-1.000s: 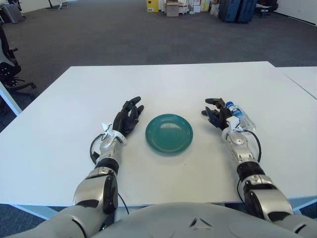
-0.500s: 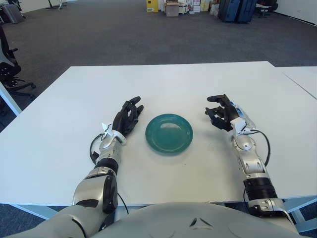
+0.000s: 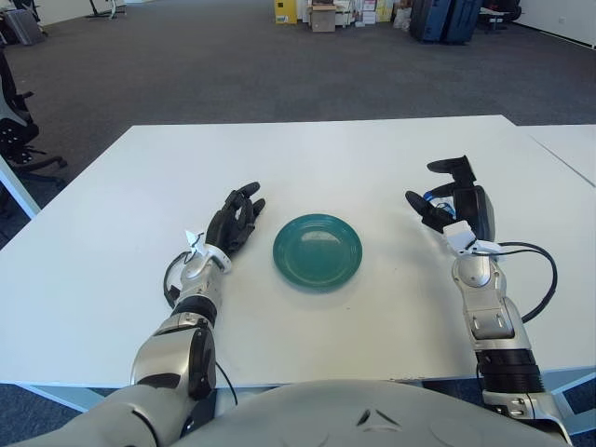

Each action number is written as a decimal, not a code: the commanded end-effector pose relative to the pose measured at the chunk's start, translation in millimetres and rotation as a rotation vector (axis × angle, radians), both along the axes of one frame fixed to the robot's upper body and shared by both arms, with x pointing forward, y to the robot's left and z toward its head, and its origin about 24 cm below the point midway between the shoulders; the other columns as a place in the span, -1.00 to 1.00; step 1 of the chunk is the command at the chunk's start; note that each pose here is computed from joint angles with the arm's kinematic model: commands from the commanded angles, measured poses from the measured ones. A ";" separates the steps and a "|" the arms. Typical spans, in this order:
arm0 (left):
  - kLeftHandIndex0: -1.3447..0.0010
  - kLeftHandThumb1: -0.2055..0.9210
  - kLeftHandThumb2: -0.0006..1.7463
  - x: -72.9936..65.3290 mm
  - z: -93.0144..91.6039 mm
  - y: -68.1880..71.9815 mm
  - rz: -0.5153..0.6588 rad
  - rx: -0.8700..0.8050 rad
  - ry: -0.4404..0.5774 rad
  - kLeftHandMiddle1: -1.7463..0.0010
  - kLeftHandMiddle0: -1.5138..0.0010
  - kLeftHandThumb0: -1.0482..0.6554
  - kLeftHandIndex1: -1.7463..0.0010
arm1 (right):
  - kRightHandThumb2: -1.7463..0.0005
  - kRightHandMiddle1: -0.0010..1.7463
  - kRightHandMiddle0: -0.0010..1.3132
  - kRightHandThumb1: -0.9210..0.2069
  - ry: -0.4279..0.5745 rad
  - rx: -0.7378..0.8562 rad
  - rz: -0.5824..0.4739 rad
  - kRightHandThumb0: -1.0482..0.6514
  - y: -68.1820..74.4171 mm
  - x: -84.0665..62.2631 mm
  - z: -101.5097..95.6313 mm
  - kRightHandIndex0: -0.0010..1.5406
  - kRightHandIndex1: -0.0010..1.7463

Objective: Put the bottle into the plate.

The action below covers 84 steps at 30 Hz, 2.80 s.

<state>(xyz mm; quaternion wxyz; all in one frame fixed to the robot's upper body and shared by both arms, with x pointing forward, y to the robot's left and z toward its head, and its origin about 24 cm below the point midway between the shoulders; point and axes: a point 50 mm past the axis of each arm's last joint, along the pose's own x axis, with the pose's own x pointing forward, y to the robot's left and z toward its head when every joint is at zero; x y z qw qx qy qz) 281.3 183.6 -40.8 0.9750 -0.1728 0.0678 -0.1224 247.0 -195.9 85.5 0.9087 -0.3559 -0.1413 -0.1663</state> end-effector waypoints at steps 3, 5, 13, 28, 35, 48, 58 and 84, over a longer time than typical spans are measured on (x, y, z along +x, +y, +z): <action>0.86 1.00 -0.22 -9.8 -13.6 2.6 0.000 -0.009 0.088 0.43 0.30 -0.51 -0.06 | 0.59 0.23 -0.73 -0.99 -0.118 -0.116 -0.068 -0.60 -9.6 -0.1 7.9 -0.25 0.20; 0.86 1.00 -0.22 -9.9 -13.6 2.7 0.000 -0.007 0.088 0.42 0.30 -0.51 -0.06 | 0.55 0.23 -0.73 -1.00 -0.133 -0.154 -0.099 -0.64 -13.8 0.0 8.6 -0.28 0.14; 0.87 1.00 -0.22 -9.4 -13.4 3.4 -0.002 -0.007 0.088 0.43 0.32 -0.51 -0.05 | 0.39 -0.09 -0.95 -1.00 -0.064 -0.446 -0.213 -0.85 -31.2 6.2 9.8 -0.56 -0.41; 0.85 1.00 -0.23 -9.4 -14.2 2.6 0.002 -0.025 0.094 0.43 0.30 -0.50 -0.05 | 0.29 -0.99 -1.00 -1.00 0.292 -0.632 -0.224 -1.00 -37.9 23.8 -16.2 -1.00 -1.00; 0.87 1.00 -0.22 -10.0 -14.3 2.6 0.001 -0.030 0.090 0.42 0.31 -0.50 -0.05 | 0.30 -1.00 -1.00 -1.00 0.373 -0.614 -0.221 -1.00 -40.3 31.0 -23.5 -1.00 -1.00; 0.90 1.00 -0.22 -10.5 -14.6 2.6 0.005 -0.070 0.088 0.40 0.31 -0.51 -0.05 | 0.30 -1.00 -1.00 -1.00 0.495 -0.597 -0.214 -1.00 -45.4 44.5 -41.9 -1.00 -1.00; 0.90 1.00 -0.21 -10.5 -14.3 3.1 0.002 -0.068 0.085 0.39 0.32 -0.52 -0.06 | 0.28 -1.00 -1.00 -1.00 0.547 -0.566 -0.199 -1.00 -42.8 48.2 -47.8 -1.00 -1.00; 0.88 1.00 -0.21 -11.0 -14.2 2.3 0.007 -0.071 0.076 0.34 0.30 -0.52 -0.08 | 0.19 -1.00 -1.00 -1.00 0.850 -0.656 -0.012 -1.00 -13.6 55.6 -103.5 -0.78 -0.91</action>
